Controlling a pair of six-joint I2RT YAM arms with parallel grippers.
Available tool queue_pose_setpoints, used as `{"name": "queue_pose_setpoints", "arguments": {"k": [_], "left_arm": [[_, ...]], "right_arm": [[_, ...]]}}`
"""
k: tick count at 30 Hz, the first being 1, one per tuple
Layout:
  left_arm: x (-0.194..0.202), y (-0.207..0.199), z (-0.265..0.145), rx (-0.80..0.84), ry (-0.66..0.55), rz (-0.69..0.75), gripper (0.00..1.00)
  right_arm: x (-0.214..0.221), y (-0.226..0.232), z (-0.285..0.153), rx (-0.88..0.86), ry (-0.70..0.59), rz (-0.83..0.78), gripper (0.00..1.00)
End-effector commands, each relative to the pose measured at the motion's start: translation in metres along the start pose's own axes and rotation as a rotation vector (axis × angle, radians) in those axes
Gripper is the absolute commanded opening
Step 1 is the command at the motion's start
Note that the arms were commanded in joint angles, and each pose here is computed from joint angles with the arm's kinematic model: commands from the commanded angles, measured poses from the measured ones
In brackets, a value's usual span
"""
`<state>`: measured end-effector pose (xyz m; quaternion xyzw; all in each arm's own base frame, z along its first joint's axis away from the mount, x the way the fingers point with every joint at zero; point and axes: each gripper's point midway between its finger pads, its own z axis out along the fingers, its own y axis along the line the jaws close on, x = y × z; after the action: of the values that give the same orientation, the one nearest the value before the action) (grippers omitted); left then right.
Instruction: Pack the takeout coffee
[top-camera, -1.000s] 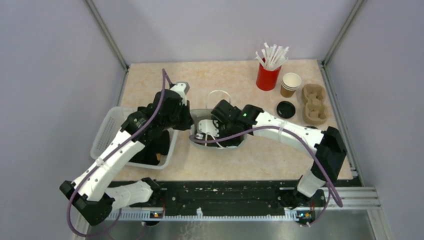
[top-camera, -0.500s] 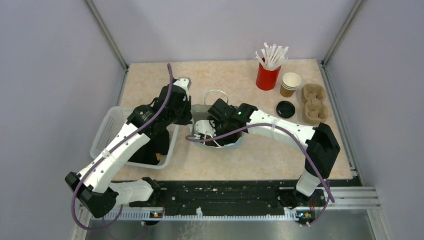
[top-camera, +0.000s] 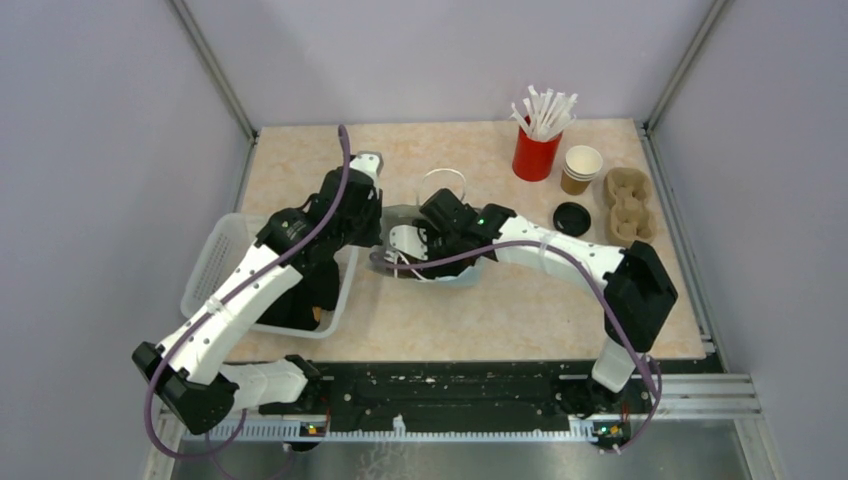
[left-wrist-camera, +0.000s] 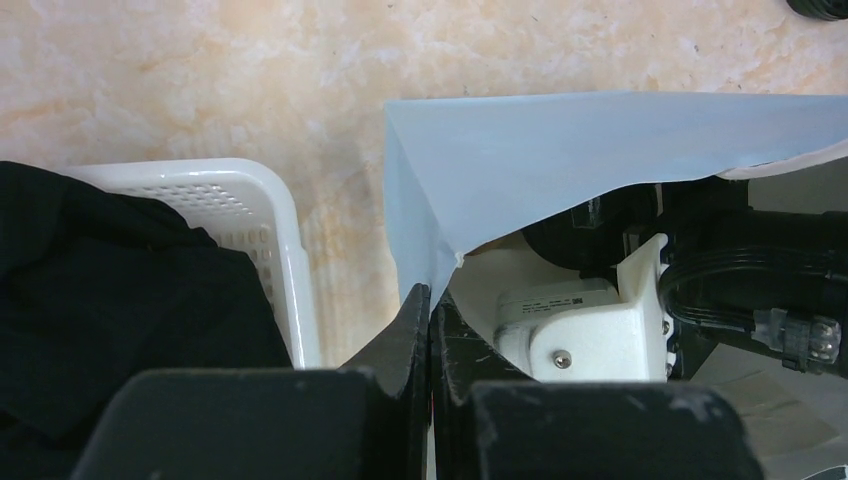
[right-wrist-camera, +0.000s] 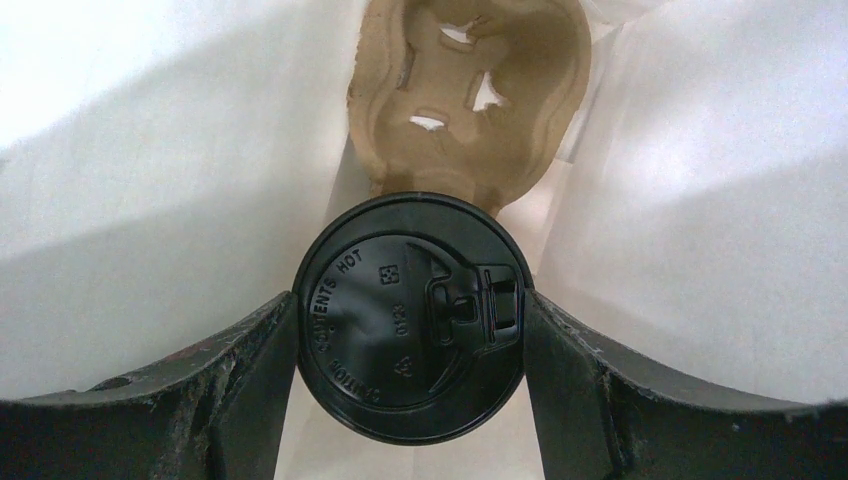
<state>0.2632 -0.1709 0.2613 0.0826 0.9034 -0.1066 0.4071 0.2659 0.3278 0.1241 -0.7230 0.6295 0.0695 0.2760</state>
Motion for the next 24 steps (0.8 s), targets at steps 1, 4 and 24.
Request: {"name": "queue_pose_setpoints", "arguments": {"k": [1,4,24], "left_arm": [[-0.008,0.001,0.003,-0.005,-0.025,0.007,0.02],[-0.008,0.001,0.005,-0.015,-0.01,0.003,0.01],[-0.001,-0.007,0.004,0.003,0.084,-0.083,0.0]], "right_arm": [[0.056,0.024,0.022,-0.101,0.213,0.124,0.66],[0.034,0.006,0.011,-0.048,0.188,0.143,0.74],[-0.044,-0.017,-0.078,0.174,0.056,0.268,0.99]]}}
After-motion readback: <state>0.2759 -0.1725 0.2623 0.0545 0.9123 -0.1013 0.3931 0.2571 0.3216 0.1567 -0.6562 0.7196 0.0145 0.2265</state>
